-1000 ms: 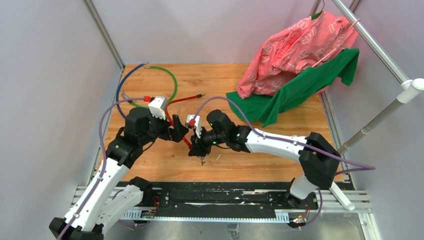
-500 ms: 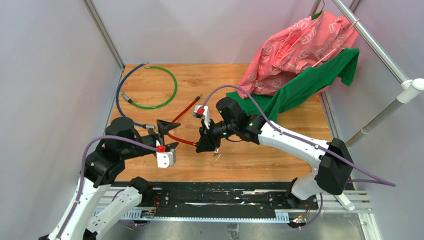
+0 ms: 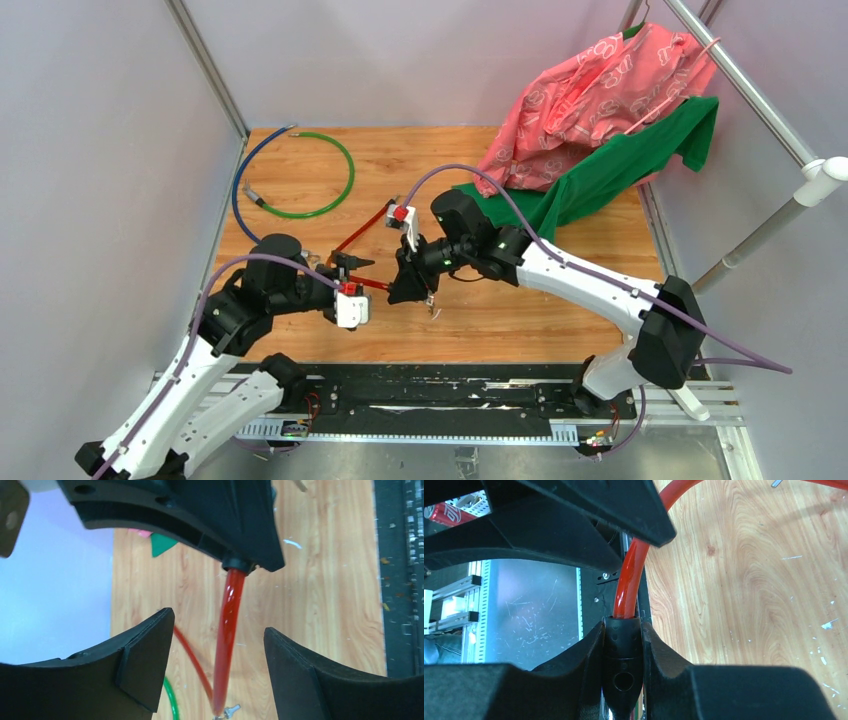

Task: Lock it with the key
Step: Pick up the lock from the center of the board.

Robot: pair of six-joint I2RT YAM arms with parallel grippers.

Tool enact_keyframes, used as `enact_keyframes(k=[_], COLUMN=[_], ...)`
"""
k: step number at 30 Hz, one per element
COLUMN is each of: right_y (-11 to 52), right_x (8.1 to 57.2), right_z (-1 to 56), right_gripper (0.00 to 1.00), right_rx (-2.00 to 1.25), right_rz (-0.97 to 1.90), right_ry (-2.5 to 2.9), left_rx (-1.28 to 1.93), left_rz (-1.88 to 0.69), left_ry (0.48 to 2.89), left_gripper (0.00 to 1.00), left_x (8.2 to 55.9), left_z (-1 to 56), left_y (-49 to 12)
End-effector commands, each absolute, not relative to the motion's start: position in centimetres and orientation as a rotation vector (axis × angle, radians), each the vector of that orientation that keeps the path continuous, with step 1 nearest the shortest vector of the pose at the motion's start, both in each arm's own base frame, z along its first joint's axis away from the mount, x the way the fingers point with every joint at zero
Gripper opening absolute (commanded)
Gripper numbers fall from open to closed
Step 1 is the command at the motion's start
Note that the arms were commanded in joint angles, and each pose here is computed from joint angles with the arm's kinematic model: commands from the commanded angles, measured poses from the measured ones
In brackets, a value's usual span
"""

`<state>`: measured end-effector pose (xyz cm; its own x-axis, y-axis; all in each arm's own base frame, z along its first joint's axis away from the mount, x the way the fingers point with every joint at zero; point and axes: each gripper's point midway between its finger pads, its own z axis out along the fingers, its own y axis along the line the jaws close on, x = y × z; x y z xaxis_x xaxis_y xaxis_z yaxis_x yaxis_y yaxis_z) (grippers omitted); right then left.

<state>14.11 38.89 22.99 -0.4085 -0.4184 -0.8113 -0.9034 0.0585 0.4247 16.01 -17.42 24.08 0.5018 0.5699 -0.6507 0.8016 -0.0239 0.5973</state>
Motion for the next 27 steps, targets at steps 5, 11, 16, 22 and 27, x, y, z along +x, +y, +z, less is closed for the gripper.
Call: enact_keyframes(k=[5,11,16,22,27], right_y=[39.4,39.2,39.1,36.1,29.9], right_x=[14.6,14.8,15.1,19.2,25.3], right_z=[25.4,25.8,26.1,29.4,35.5], right_gripper=[0.00,0.00,0.00,0.50,0.80], right_rx=[-1.250,-1.242,-1.232,-1.056,-0.745], right_rz=[1.361,1.352,1.350,1.284,1.006], right_ry=[1.815,1.804,1.801,1.809,1.729], left_rx=[1.610,1.599,1.569,1.173,0.878], left_rz=[-0.118,-0.177,-0.289,-0.380,-0.503], left_ry=[1.159,1.242,1.258,1.550,1.685], left_gripper=[0.62,0.45,0.07,0.00,0.00], left_x=[19.1,19.8,19.0,21.4,21.7], left_z=[23.7,23.2,23.9,26.9,29.3], left_y=[-17.1,-17.8,-18.9,-18.7,-18.7])
